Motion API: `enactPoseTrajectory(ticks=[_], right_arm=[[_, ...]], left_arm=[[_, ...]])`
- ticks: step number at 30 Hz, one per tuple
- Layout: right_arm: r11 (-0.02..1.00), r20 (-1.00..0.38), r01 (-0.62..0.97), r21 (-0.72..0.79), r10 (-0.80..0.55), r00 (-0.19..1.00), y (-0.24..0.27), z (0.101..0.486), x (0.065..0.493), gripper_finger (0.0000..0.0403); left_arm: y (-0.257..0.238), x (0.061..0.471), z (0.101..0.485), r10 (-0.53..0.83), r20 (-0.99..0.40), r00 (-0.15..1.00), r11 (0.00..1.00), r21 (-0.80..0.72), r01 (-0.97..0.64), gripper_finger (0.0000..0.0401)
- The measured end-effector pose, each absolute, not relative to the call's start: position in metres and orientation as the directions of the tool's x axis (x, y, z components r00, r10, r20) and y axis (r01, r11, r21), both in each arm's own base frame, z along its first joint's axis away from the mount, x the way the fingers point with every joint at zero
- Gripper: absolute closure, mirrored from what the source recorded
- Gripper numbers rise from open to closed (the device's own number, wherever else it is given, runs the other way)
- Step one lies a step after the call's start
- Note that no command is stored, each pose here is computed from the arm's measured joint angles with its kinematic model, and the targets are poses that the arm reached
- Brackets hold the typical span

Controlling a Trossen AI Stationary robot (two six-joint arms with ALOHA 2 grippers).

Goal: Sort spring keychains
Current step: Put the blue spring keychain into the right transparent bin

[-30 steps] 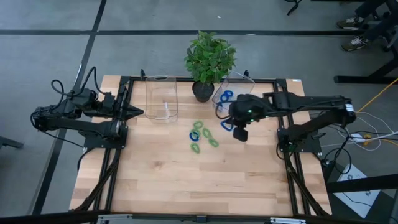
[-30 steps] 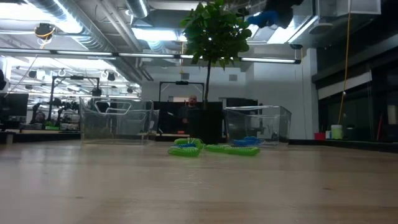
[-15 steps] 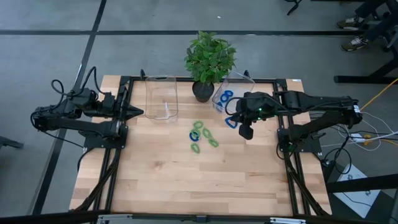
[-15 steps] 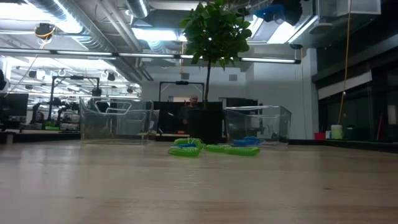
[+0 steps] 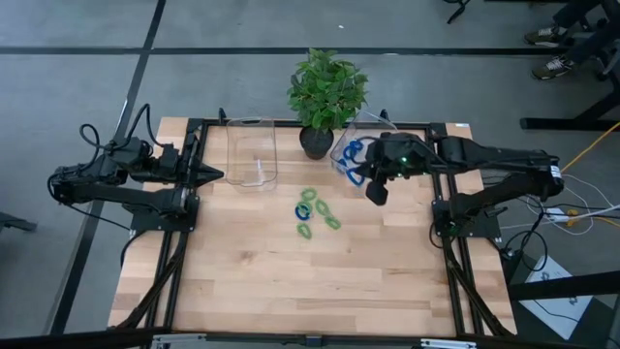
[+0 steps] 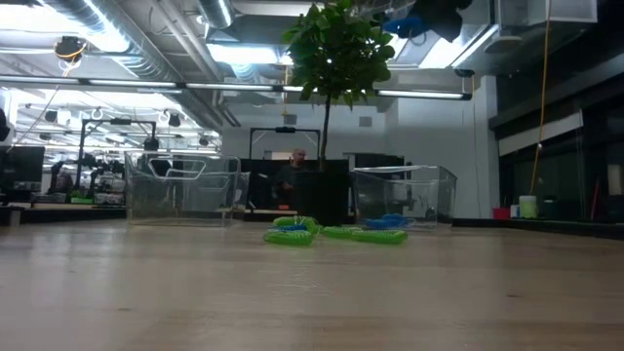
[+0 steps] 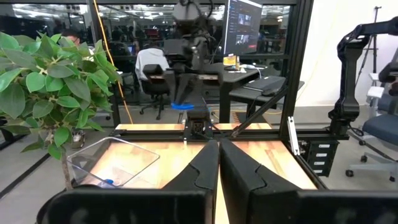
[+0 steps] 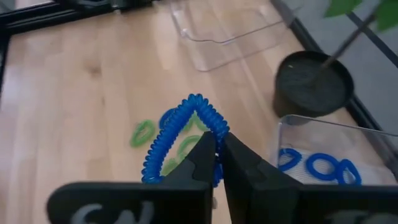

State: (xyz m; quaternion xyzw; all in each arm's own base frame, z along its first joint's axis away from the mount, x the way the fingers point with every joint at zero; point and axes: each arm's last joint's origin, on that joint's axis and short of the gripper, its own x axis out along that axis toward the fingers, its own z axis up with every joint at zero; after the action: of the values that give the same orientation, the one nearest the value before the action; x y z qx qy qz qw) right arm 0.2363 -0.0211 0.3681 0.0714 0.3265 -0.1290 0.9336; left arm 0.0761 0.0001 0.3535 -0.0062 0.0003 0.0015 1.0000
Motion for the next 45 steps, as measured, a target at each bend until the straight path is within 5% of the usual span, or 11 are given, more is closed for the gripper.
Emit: enactPoseTrajectory(ticks=[36,45], right_arm=[[0.76,-0.807,0.65,-0.021,-0.396,0.437,-0.132,0.324,0.234,0.0382],[0.75,-0.807,0.661,-0.012,-0.397,0.437,-0.133,0.324,0.234,0.0341]], left_arm=[[0.0,0.076,0.353,0.003,-0.001,1.0,1.0,-0.012,-0.003,0.0389],[0.0,0.076,0.353,0.003,-0.001,1.0,1.0,-0.012,-0.003,0.039]])
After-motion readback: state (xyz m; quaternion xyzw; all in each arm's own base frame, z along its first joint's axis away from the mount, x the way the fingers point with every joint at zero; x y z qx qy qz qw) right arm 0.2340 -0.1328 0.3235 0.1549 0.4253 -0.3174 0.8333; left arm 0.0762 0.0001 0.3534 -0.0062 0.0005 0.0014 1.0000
